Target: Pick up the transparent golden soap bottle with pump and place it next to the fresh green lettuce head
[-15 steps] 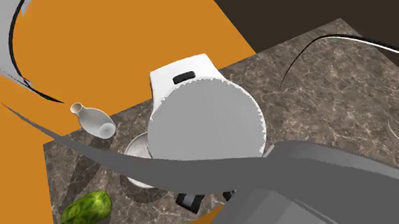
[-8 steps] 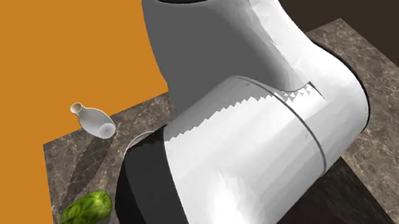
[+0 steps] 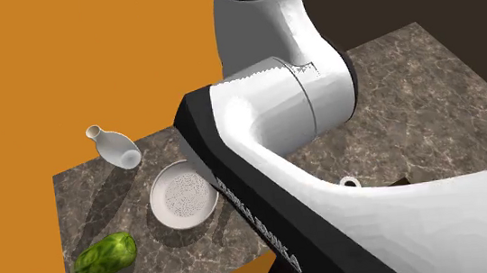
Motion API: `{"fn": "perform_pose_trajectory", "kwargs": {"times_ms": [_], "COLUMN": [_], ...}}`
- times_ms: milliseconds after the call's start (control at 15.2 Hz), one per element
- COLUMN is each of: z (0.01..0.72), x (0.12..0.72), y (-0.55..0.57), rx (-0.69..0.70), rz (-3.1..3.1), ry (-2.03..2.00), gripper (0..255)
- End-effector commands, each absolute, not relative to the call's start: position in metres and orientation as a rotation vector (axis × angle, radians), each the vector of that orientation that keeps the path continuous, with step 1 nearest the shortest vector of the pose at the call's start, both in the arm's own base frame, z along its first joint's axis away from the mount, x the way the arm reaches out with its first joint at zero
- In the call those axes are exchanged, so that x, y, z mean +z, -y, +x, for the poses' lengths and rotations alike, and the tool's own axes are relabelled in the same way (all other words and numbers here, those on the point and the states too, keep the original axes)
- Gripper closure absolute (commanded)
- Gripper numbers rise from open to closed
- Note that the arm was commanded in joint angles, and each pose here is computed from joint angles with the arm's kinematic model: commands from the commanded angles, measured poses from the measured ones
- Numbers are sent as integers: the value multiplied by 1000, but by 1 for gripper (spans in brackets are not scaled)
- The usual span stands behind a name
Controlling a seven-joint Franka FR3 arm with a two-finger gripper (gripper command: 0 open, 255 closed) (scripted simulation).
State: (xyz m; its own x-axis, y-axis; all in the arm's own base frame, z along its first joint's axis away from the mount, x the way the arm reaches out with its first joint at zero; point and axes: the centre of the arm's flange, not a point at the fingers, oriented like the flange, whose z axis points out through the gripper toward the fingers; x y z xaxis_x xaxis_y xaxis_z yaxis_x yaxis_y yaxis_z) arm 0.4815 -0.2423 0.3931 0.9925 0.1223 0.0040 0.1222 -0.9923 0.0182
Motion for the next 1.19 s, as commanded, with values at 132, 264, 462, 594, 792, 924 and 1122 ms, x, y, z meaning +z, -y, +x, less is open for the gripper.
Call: {"fn": "perform_pose_trajectory", "kwargs": {"times_ms": [132, 264, 462, 594, 792, 924, 1122], "z": [506, 517, 534, 545, 561, 572, 573], "x": [357, 339, 312, 294, 267, 249, 237], "y": [274, 291, 317, 335, 360, 377, 378], "rx": [6, 5, 4, 3, 2, 1, 1], "rz": [3134, 3142, 3154, 3163, 3175, 3183, 3184], "ry": [-178, -171, -160, -153, -142, -134, -134], "gripper": [0, 0, 0, 0, 0, 0, 0]}}
